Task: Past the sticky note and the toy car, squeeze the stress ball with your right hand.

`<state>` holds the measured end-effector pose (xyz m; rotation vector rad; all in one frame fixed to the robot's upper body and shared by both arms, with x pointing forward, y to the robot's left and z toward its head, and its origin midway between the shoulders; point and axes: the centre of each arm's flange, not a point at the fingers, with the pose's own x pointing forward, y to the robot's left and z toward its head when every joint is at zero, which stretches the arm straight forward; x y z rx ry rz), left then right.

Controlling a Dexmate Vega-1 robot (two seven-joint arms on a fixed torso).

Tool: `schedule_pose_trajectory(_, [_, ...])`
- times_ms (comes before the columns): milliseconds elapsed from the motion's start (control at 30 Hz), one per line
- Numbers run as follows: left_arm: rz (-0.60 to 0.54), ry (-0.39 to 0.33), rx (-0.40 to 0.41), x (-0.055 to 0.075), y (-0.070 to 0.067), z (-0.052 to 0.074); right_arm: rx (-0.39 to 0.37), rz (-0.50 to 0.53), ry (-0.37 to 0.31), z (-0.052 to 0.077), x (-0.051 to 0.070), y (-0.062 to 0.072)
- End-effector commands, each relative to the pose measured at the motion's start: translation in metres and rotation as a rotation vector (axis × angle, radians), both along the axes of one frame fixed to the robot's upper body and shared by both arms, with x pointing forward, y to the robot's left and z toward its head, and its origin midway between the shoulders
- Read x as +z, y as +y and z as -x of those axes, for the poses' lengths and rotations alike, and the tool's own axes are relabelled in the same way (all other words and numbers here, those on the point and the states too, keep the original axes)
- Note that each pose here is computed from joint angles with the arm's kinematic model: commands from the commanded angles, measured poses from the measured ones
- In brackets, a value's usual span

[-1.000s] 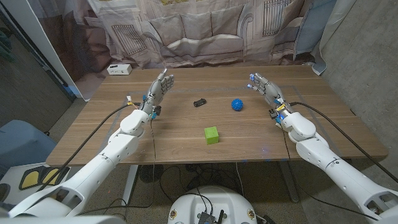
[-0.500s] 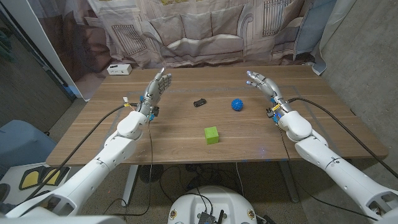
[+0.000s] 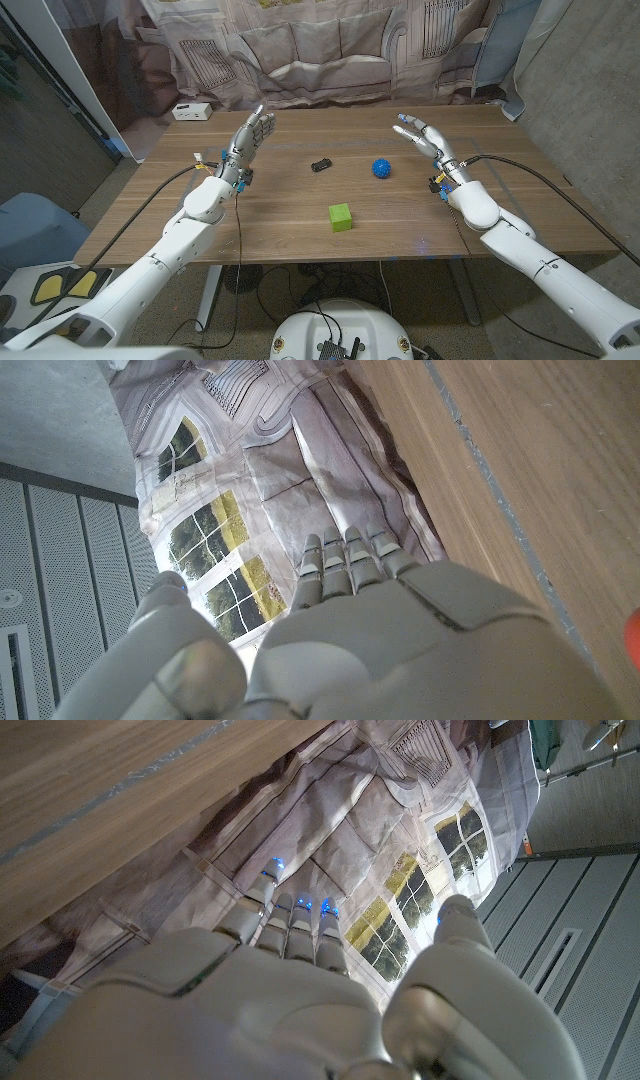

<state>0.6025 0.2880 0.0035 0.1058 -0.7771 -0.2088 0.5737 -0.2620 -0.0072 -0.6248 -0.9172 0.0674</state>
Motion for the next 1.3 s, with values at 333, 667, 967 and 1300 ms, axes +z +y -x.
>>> schedule_pose_trajectory(333, [0.015, -0.033, 0.007, -0.004, 0.006, 0.013, -0.270, 0.217, -0.121, 0.024, 0.000, 0.016])
schedule_pose_trajectory(667, [0.016, -0.032, 0.005, -0.006, 0.003, 0.018, -0.292, 0.268, -0.145, 0.026, -0.001, 0.027])
schedule_pose_trajectory(967, [0.026, -0.037, -0.009, -0.007, 0.001, 0.018, -0.328, 0.341, -0.139, 0.028, 0.001, 0.030])
schedule_pose_trajectory(1300, [-0.021, -0.028, 0.019, -0.001, -0.005, 0.023, -0.343, 0.344, -0.140, 0.028, 0.000, 0.028])
